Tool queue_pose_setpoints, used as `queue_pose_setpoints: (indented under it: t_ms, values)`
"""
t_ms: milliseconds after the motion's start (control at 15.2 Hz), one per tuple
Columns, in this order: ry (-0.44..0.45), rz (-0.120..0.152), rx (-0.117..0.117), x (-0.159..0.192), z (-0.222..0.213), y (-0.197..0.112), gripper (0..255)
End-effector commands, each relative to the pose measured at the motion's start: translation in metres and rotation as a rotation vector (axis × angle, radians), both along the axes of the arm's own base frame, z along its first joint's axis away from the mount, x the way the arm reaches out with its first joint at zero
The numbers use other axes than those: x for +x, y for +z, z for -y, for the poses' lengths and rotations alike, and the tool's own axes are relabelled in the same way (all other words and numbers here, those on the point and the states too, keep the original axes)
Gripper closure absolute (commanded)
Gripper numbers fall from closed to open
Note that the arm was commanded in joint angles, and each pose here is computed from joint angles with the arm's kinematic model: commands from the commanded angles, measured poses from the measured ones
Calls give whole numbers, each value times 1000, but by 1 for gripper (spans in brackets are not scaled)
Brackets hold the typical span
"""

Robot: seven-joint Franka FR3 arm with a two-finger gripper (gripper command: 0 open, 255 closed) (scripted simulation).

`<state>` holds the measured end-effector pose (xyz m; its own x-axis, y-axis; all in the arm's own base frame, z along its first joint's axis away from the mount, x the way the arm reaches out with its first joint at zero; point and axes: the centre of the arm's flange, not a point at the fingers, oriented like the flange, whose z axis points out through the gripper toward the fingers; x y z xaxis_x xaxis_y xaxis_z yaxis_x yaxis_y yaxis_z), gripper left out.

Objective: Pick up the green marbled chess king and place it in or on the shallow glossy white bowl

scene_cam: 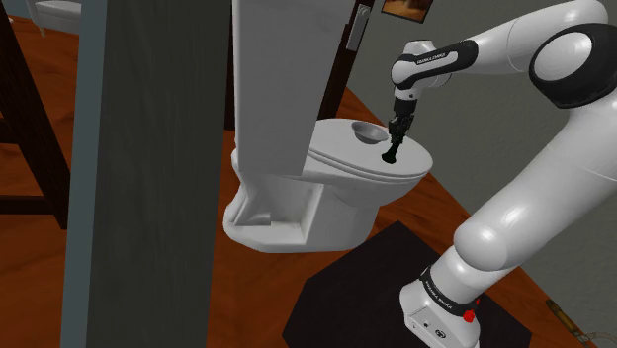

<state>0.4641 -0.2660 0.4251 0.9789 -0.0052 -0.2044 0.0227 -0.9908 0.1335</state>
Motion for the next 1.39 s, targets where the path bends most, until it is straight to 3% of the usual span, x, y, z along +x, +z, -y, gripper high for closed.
queue_pose_setpoints:
  t_ms: [0, 198, 1320]
  values:
    - [0, 0, 0, 0, 0, 0, 255]
    - [0, 0, 0, 0, 0, 0, 255]
    - [0, 0, 0, 0, 0, 90, 255]
